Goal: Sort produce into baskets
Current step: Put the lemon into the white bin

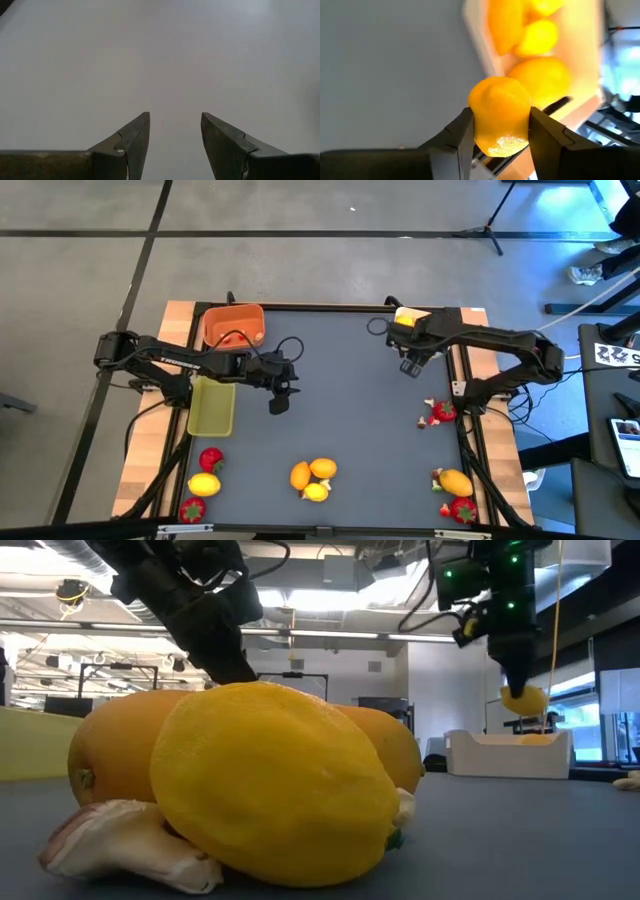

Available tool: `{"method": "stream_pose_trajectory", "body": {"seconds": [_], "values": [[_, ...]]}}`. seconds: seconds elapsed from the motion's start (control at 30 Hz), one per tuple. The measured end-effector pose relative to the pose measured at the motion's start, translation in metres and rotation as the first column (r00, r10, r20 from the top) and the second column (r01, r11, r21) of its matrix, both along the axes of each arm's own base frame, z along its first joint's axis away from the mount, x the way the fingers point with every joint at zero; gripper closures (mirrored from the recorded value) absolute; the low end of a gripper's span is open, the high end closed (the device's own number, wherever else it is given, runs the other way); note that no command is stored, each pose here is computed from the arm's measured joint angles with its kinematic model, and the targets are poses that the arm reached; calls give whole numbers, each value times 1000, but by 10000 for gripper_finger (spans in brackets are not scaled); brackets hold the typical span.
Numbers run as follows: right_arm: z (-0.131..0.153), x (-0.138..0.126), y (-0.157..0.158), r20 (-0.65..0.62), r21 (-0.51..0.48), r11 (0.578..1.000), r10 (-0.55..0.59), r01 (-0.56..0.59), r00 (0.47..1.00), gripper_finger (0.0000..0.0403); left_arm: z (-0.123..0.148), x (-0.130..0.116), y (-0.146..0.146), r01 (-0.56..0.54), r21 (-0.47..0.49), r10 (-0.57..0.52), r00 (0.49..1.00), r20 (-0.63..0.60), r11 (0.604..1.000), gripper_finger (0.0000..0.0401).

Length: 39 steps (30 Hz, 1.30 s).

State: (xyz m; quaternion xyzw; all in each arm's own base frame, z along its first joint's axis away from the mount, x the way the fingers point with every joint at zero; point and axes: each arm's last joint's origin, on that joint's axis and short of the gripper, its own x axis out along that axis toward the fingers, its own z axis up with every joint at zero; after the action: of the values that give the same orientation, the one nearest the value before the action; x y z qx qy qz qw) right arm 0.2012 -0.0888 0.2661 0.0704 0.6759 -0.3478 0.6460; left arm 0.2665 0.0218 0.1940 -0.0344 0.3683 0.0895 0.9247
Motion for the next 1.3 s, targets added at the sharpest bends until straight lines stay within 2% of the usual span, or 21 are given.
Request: {"method": "stream_pose_trajectory", "body": {"seconds": [0.23, 0.33, 0.5, 0.67, 0.83, 1.13, 1.3], "values": [[1, -7, -28, 29, -75, 996, -47, 49, 998, 260, 0, 0, 0, -26, -26, 26, 1000, 5, 999, 228], [-2, -8, -44, 81, -103, 992, -63, 71, 995, 260, 0, 0, 0, -29, -29, 29, 1000, 5, 999, 228], [-14, -11, -62, 166, -89, 992, -70, 85, 984, 260, 0, 0, 0, -29, -30, 30, 1000, 5, 999, 228], [-23, -18, -81, 216, -152, 978, -105, 140, 971, 260, 0, 0, 0, -30, -29, 30, 1000, 8, 999, 228], [-35, -29, -96, 211, -197, 972, -89, 132, 973, 260, 2, 2, 0, -29, -28, 30, 999, 28, 999, 228], [-49, -46, -109, 191, -215, 964, -115, 156, 975, 260, 3, 2, 0, -29, -28, 30, 999, 41, 999, 228], [-50, -51, -110, 131, -230, 962, -119, 147, 984, 224, 3, 3, 0, -28, -28, 30, 998, 55, 999, 228]]}}
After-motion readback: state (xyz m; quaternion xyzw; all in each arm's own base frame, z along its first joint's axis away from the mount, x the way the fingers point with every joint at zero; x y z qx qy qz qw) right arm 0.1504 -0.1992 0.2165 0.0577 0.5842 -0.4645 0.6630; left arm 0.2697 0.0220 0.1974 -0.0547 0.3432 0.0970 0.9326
